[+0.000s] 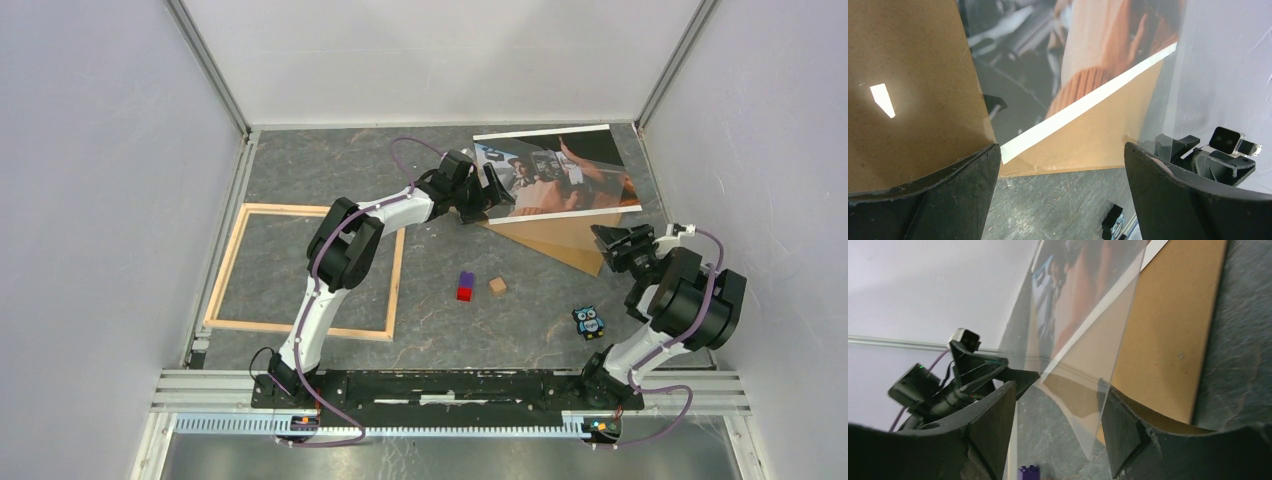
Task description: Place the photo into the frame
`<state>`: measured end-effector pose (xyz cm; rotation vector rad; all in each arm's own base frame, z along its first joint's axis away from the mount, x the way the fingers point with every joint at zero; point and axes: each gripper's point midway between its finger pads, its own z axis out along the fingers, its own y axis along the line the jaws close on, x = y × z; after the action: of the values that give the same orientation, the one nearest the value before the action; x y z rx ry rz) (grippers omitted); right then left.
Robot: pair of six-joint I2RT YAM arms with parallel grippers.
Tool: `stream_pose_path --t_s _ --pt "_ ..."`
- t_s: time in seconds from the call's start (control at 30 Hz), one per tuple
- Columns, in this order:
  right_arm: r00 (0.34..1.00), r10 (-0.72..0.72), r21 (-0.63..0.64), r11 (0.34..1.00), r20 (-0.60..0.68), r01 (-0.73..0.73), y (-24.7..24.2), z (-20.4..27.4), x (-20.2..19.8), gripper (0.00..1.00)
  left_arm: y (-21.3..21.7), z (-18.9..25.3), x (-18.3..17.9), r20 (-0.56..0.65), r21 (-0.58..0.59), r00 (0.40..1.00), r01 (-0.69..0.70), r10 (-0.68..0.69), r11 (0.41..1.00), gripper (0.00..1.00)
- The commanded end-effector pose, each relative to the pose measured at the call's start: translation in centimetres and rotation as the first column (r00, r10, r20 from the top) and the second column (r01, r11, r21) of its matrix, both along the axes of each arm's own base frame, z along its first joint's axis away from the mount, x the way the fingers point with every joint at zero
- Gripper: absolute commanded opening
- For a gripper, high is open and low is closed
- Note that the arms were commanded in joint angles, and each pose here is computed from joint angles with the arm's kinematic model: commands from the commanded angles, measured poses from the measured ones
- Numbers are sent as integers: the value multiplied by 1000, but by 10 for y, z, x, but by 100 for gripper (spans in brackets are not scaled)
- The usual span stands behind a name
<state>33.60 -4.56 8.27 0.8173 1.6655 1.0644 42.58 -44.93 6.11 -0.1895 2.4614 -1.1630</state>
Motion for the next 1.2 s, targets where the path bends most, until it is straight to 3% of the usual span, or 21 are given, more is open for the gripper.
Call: stream_pose_path --t_s 0.0,0.1,0.3,0.4,0.6,0.8,0.97,1.07,1.17 --pt "997 -28 -122 992 -75 18 -14 -16 3 64 5 -27 -14 -69 41 998 13 -10 999 100" --pt "997 -31 -122 992 -69 22 -16 -13 6 56 5 -25 -14 -60 43 998 18 -16 999 100" --pt "995 -34 -152 988 -95 19 -21 -16 9 51 8 -19 -12 -30 72 999 30 -28 997 100" --pt "994 -40 -167 986 -101 22 -24 -17 10 29 9 -7 -7 7 96 999 39 -40 995 100" --pt "989 -68 -246 969 -131 34 -32 -13 8 0 14 55 -5 118 117 990 65 -79 991 100" --pt "981 -126 -375 925 -145 63 -46 10 3 0 37 140 -19 244 130 965 64 -94 989 100" --pt "990 -118 -445 893 -74 73 -44 51 1 0 67 182 -48 297 154 949 62 -106 986 100" --pt "996 -80 -492 869 -47 46 -37 73 3 0 101 170 -68 292 228 953 9 -77 974 100" --pt "999 -38 -539 842 -18 23 -29 97 4 0 153 127 -84 265 367 964 -115 15 923 100"
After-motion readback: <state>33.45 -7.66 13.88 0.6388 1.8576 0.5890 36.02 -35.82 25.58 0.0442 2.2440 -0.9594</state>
